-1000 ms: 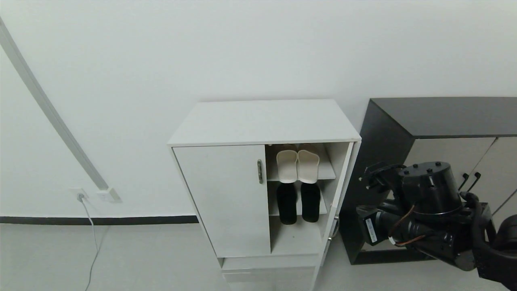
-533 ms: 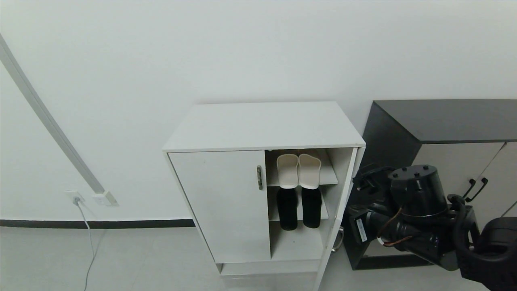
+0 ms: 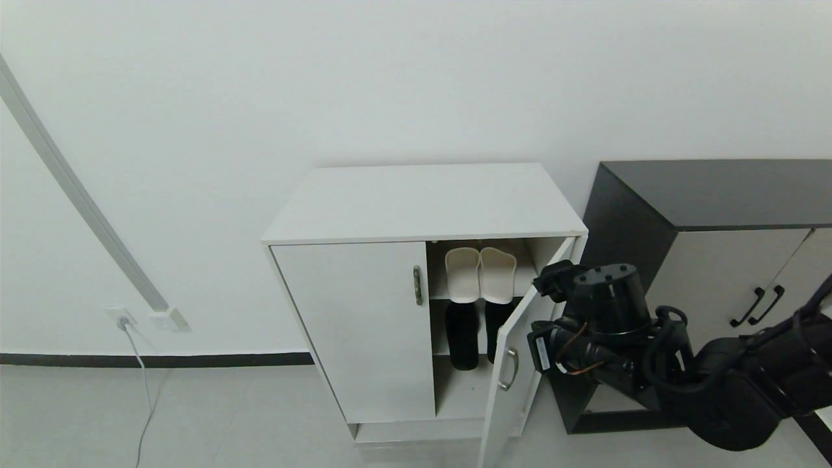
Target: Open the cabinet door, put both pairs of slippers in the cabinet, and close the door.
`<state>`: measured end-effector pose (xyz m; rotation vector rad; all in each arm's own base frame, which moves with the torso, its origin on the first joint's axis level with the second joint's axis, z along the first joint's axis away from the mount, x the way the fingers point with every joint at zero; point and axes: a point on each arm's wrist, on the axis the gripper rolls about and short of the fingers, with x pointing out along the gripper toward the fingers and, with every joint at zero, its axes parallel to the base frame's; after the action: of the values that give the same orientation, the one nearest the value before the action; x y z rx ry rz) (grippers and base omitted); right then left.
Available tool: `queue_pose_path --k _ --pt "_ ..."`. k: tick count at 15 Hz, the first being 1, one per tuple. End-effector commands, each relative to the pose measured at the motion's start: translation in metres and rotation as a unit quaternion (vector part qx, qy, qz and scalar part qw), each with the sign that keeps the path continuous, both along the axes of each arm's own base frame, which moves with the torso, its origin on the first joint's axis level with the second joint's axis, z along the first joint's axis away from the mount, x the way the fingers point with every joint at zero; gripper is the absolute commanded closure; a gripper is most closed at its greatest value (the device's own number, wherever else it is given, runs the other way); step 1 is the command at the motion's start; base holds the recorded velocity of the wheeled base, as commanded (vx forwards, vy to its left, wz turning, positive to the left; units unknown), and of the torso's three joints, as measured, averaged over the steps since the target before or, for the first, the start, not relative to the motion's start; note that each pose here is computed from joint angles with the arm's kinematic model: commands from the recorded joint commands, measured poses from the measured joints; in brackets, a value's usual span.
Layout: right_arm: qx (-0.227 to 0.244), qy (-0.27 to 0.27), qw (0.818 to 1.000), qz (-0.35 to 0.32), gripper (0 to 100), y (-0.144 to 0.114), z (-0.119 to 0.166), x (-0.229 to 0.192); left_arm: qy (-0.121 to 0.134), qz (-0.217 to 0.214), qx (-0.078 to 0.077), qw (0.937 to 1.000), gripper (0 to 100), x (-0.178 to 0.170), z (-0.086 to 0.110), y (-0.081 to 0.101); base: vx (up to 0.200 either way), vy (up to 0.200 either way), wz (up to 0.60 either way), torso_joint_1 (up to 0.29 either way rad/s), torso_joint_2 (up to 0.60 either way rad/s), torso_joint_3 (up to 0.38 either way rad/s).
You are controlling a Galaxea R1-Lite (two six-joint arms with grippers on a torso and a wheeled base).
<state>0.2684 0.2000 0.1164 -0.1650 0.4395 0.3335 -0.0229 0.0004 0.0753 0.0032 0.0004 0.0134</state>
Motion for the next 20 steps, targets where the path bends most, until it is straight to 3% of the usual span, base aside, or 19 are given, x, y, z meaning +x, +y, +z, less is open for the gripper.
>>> queue_pose_path --k 1,11,20 --pt "0.001 0.008 1.000 -0.001 100 0.012 -0.012 0.014 0.001 0.000 0.000 1.0000 100 0.000 0.000 0.000 0.000 0.000 0.00 0.000 0.00 0.000" --pt "0.037 -0.019 0.999 -0.013 100 0.045 -0.040 0.062 0.001 0.001 0.000 1.0000 100 0.000 0.000 0.000 0.000 0.000 0.00 0.000 0.00 0.000" --pt "0.059 -0.047 0.997 -0.033 100 0.051 -0.057 0.101 0.001 0.001 0.000 1.0000 100 0.000 0.000 0.000 0.000 0.000 0.00 0.000 0.00 0.000"
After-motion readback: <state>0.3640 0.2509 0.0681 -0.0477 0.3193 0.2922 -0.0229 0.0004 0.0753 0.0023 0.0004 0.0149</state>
